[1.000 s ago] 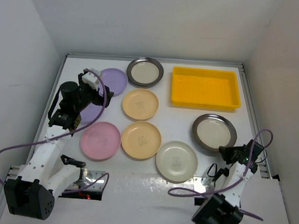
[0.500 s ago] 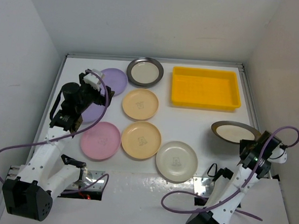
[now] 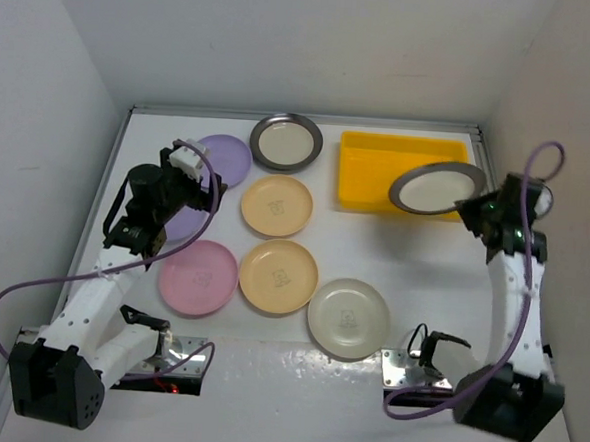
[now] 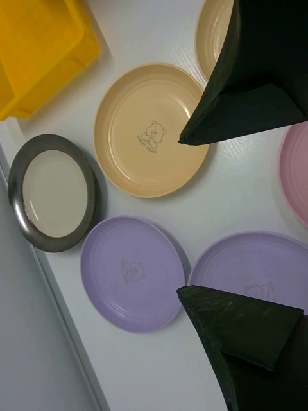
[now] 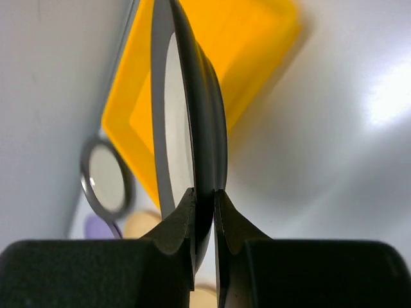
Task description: Place the plates into the plastic bin on the countertop
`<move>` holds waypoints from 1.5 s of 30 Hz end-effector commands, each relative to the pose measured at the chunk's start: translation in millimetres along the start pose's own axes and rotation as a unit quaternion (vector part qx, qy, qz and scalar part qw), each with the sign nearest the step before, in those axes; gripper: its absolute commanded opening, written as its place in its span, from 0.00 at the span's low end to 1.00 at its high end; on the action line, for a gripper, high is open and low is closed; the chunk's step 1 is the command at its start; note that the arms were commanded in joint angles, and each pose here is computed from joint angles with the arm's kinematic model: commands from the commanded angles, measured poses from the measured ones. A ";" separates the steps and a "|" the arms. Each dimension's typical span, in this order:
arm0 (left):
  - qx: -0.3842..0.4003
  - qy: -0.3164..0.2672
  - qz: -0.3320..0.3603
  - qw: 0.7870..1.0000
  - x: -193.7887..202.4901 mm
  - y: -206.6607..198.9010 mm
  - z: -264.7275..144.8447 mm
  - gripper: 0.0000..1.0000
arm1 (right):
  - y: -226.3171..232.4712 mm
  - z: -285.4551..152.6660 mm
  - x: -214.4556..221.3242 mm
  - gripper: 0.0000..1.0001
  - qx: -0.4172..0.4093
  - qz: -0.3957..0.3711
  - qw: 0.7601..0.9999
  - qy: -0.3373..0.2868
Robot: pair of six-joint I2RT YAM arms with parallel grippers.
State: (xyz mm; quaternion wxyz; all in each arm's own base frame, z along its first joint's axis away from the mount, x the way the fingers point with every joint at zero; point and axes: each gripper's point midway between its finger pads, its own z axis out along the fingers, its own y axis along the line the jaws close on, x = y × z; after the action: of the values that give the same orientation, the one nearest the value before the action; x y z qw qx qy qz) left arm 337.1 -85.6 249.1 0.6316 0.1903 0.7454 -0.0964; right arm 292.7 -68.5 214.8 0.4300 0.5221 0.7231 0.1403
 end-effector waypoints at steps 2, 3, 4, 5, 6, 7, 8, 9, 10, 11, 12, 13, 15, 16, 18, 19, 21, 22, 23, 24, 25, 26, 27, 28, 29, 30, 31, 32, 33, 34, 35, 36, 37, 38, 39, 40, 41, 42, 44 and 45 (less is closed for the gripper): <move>-0.012 -0.006 0.006 1.000 -12.9 12.3 4.3 0.91 | 131.9 23.8 7.2 0.00 -0.183 -0.093 0.979 0.013; -0.011 0.000 0.004 1.000 -8.7 12.5 7.1 0.91 | 135.4 53.1 12.5 0.00 -0.180 -0.091 0.979 0.025; -0.010 0.009 0.009 1.000 -7.8 13.2 7.7 0.91 | 139.4 59.8 11.5 0.00 -0.184 -0.089 0.979 0.026; -0.019 0.004 0.019 1.000 -14.0 17.7 7.2 0.91 | 136.6 76.0 17.7 0.00 -0.178 -0.080 0.980 0.045; -0.027 0.011 0.016 0.999 -10.0 21.8 5.8 0.91 | 149.0 78.4 10.1 0.00 -0.197 -0.080 0.976 0.035; -0.031 0.017 0.019 0.999 -6.9 23.9 7.4 0.91 | 148.9 92.1 10.7 0.00 -0.191 -0.083 0.977 0.041; -0.035 0.018 0.019 0.999 -6.7 25.5 7.2 0.91 | 143.1 107.9 17.0 0.00 -0.181 -0.088 0.978 0.055; -0.040 0.018 0.019 0.999 -6.4 27.1 7.0 0.91 | 144.4 112.1 16.6 0.00 -0.179 -0.089 0.978 0.058; -0.038 0.027 0.017 0.999 -1.4 26.7 8.4 0.91 | 131.6 132.4 25.7 0.00 -0.165 -0.088 0.979 0.083; -0.038 0.027 0.017 0.999 -1.3 26.7 8.4 0.91 | 131.1 138.2 28.9 0.00 -0.170 -0.089 0.977 0.089; -0.038 0.027 0.017 0.999 -1.3 26.7 8.4 0.91 | 129.2 144.3 31.1 0.00 -0.175 -0.091 0.976 0.094; -0.037 0.032 0.016 0.999 2.0 26.8 10.4 0.91 | 119.8 160.4 38.3 0.00 -0.183 -0.088 0.973 0.109; -0.036 0.037 0.015 0.999 5.4 26.9 12.4 0.91 | 114.0 170.8 40.2 0.00 -0.203 -0.087 0.969 0.108; -0.036 0.038 0.014 0.999 5.5 26.9 12.4 0.91 | 98.8 185.5 47.6 0.00 -0.190 -0.084 0.970 0.124; -0.031 0.041 0.009 0.999 8.1 25.0 14.4 0.91 | 78.0 198.2 53.9 0.00 -0.161 -0.105 0.972 0.138; -0.032 0.037 0.010 0.999 5.9 25.5 14.9 0.91 | 68.9 204.4 57.2 0.01 -0.148 -0.111 0.972 0.141; -0.032 0.037 0.010 0.999 5.9 25.5 14.9 0.91 | 43.7 213.4 61.6 0.14 -0.117 -0.118 0.975 0.149; -0.032 0.037 0.010 0.999 5.9 25.5 14.9 0.91 | 26.3 217.2 69.2 0.15 -0.099 -0.112 0.975 0.163; -0.033 0.032 0.011 0.999 3.8 26.0 15.4 0.91 | 9.7 221.6 70.5 0.18 -0.077 -0.101 0.976 0.175; -0.033 0.032 0.011 0.999 3.7 26.0 15.4 0.91 | -7.1 221.2 77.4 0.24 -0.045 -0.090 0.976 0.195; -0.033 0.032 0.011 0.999 3.7 26.0 15.4 0.92 | -13.2 223.3 76.9 0.25 -0.032 -0.092 0.975 0.198; -0.033 0.032 0.011 0.999 3.7 26.0 15.4 0.92 | -33.2 223.2 83.9 0.25 0.002 -0.082 0.973 0.216; -0.033 0.032 0.011 0.999 3.7 26.0 15.4 0.92 | -42.5 223.7 81.9 0.24 0.023 -0.083 0.974 0.211; -0.033 0.028 0.012 0.999 0.8 25.9 13.6 0.93 | -61.0 218.1 83.8 0.23 0.059 -0.088 0.971 0.215; -0.033 0.032 0.011 0.999 5.2 25.2 13.6 0.93 | -67.5 214.7 82.9 0.23 0.076 -0.089 0.970 0.214; -0.033 0.032 0.011 0.999 5.3 25.2 13.6 0.93 | -76.8 213.1 73.9 0.22 0.097 -0.086 0.970 0.204; -0.033 0.027 0.017 0.999 1.9 25.5 11.6 0.93 | -87.5 207.2 73.5 0.22 0.119 -0.083 0.967 0.208; -0.033 0.027 0.017 0.999 1.9 25.5 11.6 0.93 | -92.2 202.4 70.6 0.22 0.130 -0.081 0.966 0.207; -0.033 0.032 0.016 0.999 6.3 24.8 11.6 0.93 | -99.7 199.7 58.6 0.22 0.136 -0.072 0.968 0.198; -0.039 0.028 0.017 0.999 3.8 26.6 9.7 0.93 | -109.4 192.5 61.6 0.22 0.153 -0.068 0.963 0.209; -0.039 0.028 0.017 0.999 3.7 26.6 9.7 0.93 | -113.9 190.9 58.3 0.22 0.158 -0.069 0.963 0.209; -0.039 0.028 0.022 0.999 3.7 27.0 9.6 0.93 | -120.4 185.7 52.8 0.22 0.169 -0.062 0.961 0.210; -0.039 0.028 0.022 0.999 3.7 27.0 9.6 0.93 | -123.0 184.2 45.0 0.22 0.174 -0.062 0.961 0.205; -0.039 0.028 0.022 0.999 3.7 27.0 9.6 0.93 | -130.6 179.9 41.4 0.22 0.186 -0.072 0.958 0.206; -0.038 0.033 0.020 0.999 8.1 26.3 9.7 0.93 | -130.6 177.2 35.6 0.22 0.187 -0.079 0.959 0.199; -0.038 0.033 0.020 0.999 8.2 26.3 9.7 0.93 | -134.6 176.0 27.7 0.22 0.194 -0.084 0.959 0.189; -0.034 0.028 0.022 0.999 5.1 24.7 8.2 0.93 | -136.9 174.3 22.7 0.22 0.195 -0.101 0.958 0.186; -0.033 0.032 0.020 0.999 9.5 24.0 8.2 0.93 | -136.7 174.6 16.2 0.22 0.197 -0.107 0.957 0.182; -0.033 0.032 0.025 0.999 9.5 24.3 8.2 0.93 | -135.7 172.6 -4.8 0.22 0.215 -0.138 0.951 0.173; -0.032 0.036 0.024 0.999 13.9 23.6 8.2 0.93 | -142.9 174.2 -9.7 0.22 0.231 -0.155 0.945 0.171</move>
State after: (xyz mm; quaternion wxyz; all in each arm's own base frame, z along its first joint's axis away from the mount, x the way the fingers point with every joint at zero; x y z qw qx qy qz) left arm 352.9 -68.1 223.5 0.5913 0.1886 0.7820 -0.0574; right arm 354.3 -150.2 14.5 0.2020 0.4861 0.8476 0.0664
